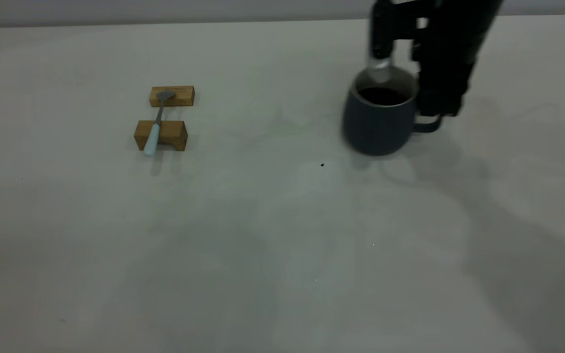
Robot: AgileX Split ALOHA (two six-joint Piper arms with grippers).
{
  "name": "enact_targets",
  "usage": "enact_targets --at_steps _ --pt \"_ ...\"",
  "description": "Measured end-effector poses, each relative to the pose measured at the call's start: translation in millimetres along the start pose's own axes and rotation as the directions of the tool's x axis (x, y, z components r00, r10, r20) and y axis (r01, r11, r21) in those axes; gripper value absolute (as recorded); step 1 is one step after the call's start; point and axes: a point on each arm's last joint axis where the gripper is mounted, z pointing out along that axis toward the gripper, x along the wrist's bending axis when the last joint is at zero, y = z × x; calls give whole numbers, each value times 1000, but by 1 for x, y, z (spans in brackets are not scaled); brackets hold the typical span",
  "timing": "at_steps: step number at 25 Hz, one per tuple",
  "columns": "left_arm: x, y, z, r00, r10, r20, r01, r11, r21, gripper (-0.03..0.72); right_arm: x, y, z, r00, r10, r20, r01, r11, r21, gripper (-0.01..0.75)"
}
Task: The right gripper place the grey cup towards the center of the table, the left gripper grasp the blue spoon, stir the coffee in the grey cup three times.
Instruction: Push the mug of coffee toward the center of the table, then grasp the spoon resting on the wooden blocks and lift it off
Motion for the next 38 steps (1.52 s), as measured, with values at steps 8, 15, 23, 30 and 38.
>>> enact_targets --at_steps 8,15,23,30,38 --pt "0 0 0 1000 0 0 0 1000 0 478 23 53 -2 999 30 26 -28 997 -65 176" --pt "0 0 0 1000 0 0 0 1000 0 478 29 66 -3 995 93 34 -90 992 -90 176" --pt "0 0 0 1000 0 0 0 1000 0 478 29 67 -3 991 130 33 -127 987 -96 400" --pt "0 0 0 1000 0 0 0 1000 0 478 26 66 -42 988 149 -30 -150 988 -46 673" --pt "0 0 0 1000 0 0 0 1000 0 478 25 57 -177 940 329 -92 -332 943 -14 665"
